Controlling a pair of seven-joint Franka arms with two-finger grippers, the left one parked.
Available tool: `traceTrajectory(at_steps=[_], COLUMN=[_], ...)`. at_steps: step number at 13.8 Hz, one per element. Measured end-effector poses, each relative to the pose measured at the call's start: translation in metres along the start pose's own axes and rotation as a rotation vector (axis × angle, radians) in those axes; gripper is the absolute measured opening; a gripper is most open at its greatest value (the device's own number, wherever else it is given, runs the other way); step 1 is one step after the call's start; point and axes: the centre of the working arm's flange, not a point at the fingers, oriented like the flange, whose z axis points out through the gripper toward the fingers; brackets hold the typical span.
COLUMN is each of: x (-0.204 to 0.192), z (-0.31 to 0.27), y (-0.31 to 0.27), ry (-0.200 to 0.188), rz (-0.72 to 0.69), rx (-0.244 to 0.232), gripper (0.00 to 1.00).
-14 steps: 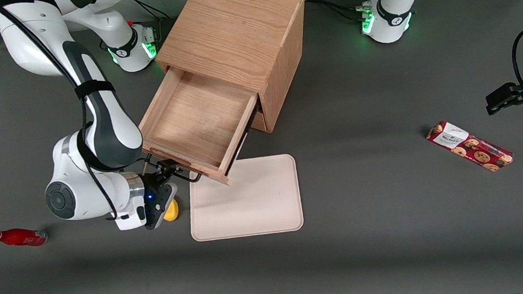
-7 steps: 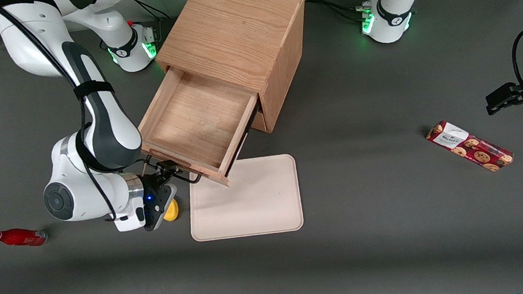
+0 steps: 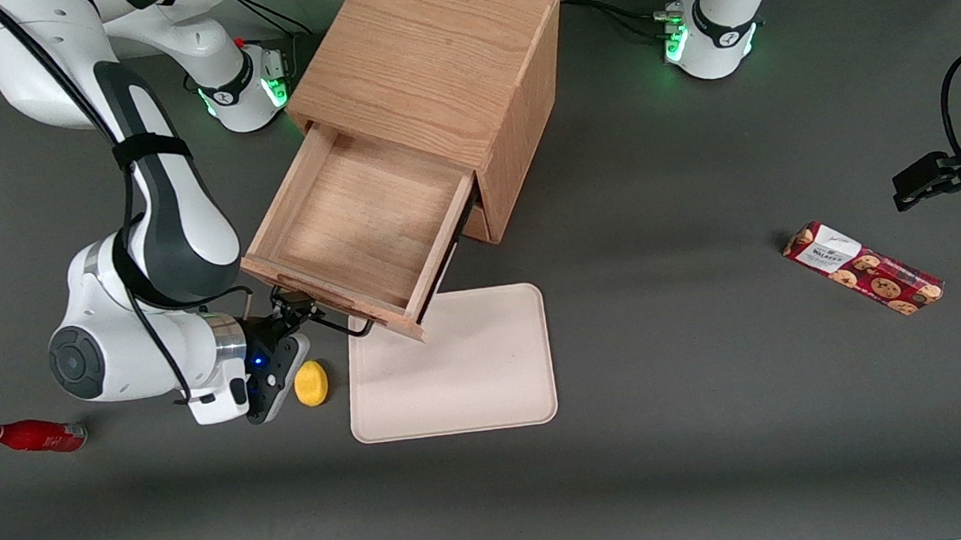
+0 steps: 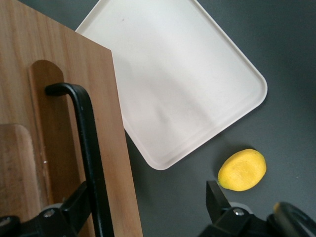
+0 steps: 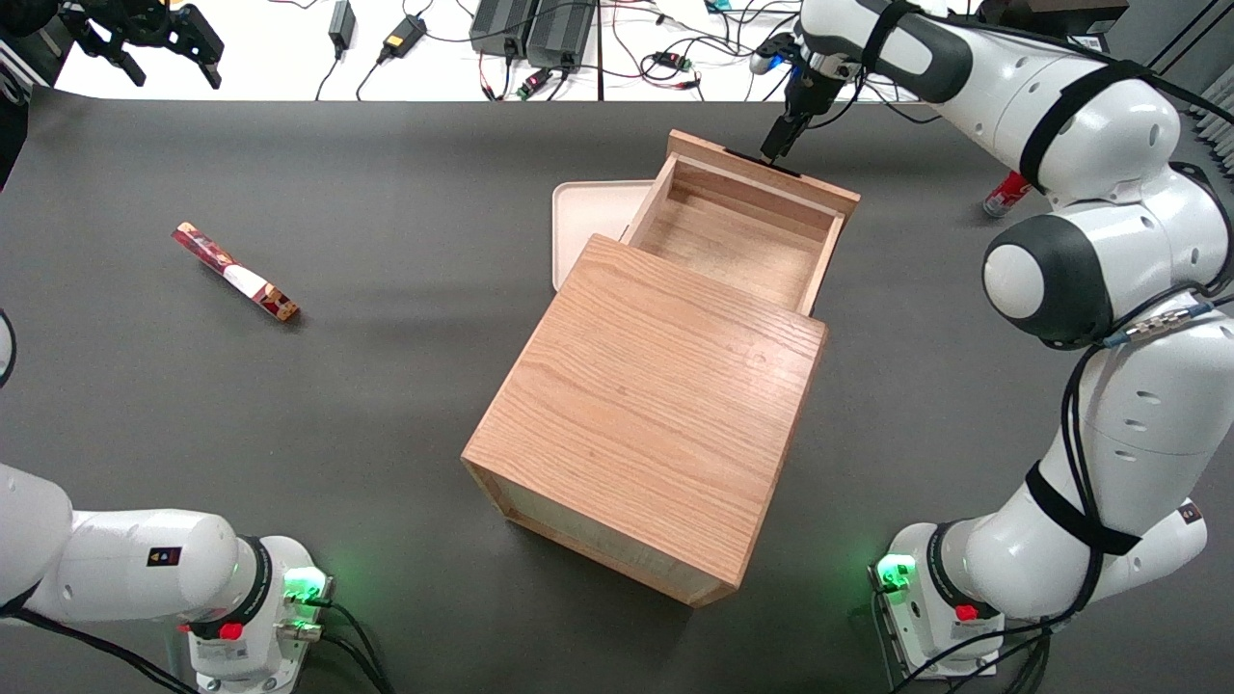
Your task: Open upper drawer
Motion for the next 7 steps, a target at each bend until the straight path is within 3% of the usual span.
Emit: traceTrajectory(at_steps=[4,7], x=[-0.002,-0.013], z=[-0.054,-0.112], y=[-0.027,-0.052], ry=[0.036,0.052], rz=[-0.036,-0.101], rx=[-0.028,-0.124], gripper=[1.00,1.00])
